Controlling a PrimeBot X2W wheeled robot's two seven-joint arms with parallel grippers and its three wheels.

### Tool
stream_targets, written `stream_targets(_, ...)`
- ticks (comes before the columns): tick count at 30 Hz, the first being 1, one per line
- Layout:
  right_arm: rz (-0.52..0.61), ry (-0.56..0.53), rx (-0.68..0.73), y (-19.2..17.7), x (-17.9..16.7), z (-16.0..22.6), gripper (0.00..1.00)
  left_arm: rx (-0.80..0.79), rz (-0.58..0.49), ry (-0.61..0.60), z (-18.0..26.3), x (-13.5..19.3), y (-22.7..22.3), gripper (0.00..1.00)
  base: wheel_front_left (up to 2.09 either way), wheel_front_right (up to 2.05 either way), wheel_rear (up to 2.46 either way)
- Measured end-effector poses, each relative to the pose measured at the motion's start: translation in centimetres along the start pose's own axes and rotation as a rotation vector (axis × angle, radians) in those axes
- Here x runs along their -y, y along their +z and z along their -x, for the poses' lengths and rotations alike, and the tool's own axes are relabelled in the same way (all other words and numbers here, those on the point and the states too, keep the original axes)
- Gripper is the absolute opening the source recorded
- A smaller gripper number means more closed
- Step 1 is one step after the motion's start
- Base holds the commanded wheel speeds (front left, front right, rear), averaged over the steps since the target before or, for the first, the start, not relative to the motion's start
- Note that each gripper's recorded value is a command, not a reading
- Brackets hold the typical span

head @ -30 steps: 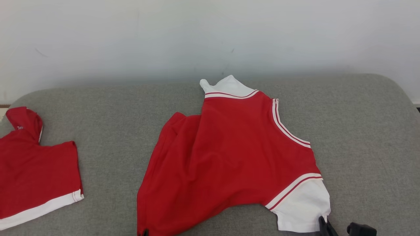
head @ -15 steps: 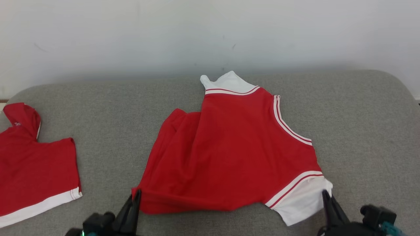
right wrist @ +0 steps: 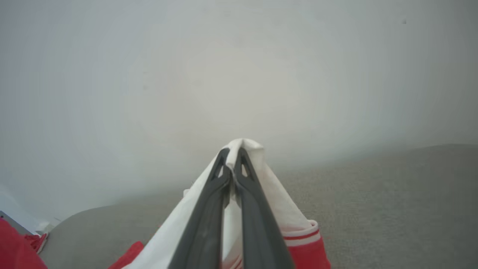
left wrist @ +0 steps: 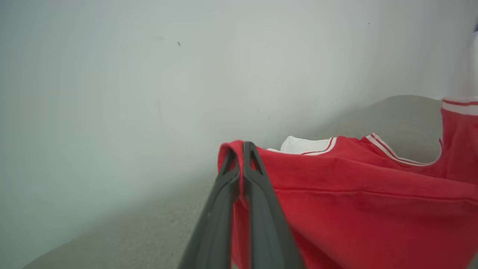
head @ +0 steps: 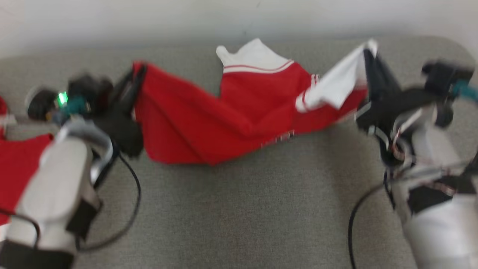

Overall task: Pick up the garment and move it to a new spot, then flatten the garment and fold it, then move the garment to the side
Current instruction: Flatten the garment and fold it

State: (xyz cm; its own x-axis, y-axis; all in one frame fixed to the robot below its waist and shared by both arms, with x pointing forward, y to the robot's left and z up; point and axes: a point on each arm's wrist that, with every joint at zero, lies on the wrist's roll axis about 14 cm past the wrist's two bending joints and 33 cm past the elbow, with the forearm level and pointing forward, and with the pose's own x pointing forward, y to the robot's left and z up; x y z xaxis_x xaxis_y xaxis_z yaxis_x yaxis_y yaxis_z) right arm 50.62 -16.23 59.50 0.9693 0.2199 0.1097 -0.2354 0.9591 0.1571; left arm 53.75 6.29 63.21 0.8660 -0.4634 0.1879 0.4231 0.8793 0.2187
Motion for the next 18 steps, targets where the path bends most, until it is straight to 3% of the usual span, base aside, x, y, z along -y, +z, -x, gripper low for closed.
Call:
stream_targets(10, 0.009, 0.014, 0.076, 7.9, 2.1, -11.4, 0.00, 0.035, -0.126, -0.031, -10.2, -4.2, 3.8, 0.00, 0.00, 0.00, 0.00)
stream_targets(16, -0.031, 0.006, 0.153, 12.5, 2.9, -16.1, 0.00, 0.108, -0.181, -0.016, -15.0, -6.2, 7.8, 0.00, 0.00, 0.00, 0.00)
stream_targets(18, -0.025, -0.016, 0.157, 13.1, 3.9, -17.1, 0.00, 0.150, -0.156, -0.005, -16.2, -6.8, 9.4, 0.00, 0.00, 0.00, 0.00)
